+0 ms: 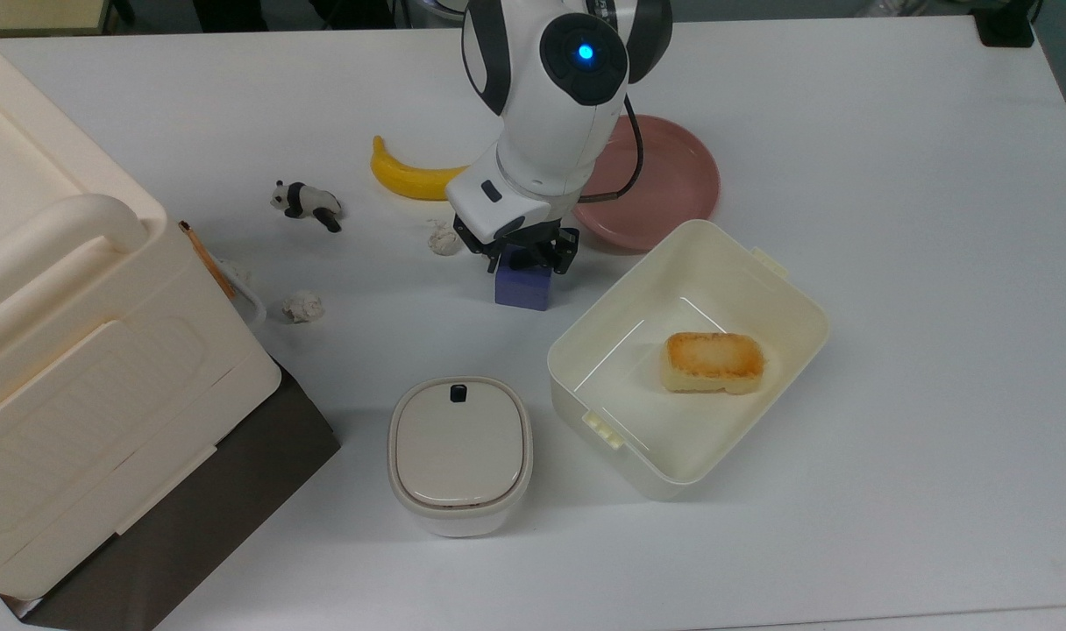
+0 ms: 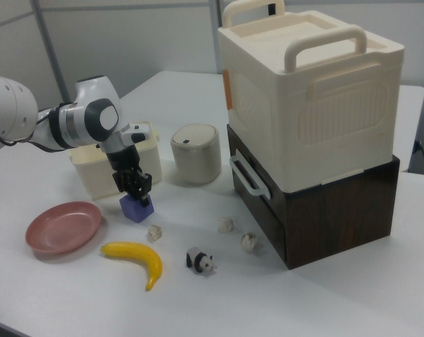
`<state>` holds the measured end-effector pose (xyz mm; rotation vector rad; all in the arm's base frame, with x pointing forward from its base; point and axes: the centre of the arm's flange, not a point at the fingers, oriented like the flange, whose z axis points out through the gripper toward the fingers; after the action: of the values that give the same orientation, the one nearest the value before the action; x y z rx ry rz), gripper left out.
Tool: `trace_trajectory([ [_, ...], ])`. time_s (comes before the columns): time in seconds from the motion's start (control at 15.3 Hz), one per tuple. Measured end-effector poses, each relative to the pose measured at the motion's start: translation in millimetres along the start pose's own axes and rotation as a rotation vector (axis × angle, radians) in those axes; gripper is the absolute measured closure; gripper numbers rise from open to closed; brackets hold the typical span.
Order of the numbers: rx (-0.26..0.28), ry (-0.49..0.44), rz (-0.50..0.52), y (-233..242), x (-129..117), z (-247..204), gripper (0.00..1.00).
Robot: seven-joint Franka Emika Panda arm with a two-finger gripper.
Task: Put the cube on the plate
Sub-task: 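Close the gripper on the purple cube, then lift the purple cube and carry it toward the pink plate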
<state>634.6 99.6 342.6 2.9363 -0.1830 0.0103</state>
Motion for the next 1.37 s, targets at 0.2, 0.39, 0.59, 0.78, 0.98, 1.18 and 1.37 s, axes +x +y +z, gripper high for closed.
trace_trajectory([
  [0.2,-0.002,0.003,0.014,7,2,-1,0.50],
  [0.39,-0.002,0.015,0.040,23,7,-8,0.15],
  [0.59,0.000,0.031,0.048,28,7,-19,0.00],
  [0.78,0.004,0.048,0.049,28,7,-29,0.00],
  [0.98,0.010,0.063,0.038,19,6,-39,0.00],
  [1.18,0.017,0.069,0.034,-3,-1,-44,0.00],
  [1.37,0.021,0.069,0.031,-20,-7,-45,0.00],
])
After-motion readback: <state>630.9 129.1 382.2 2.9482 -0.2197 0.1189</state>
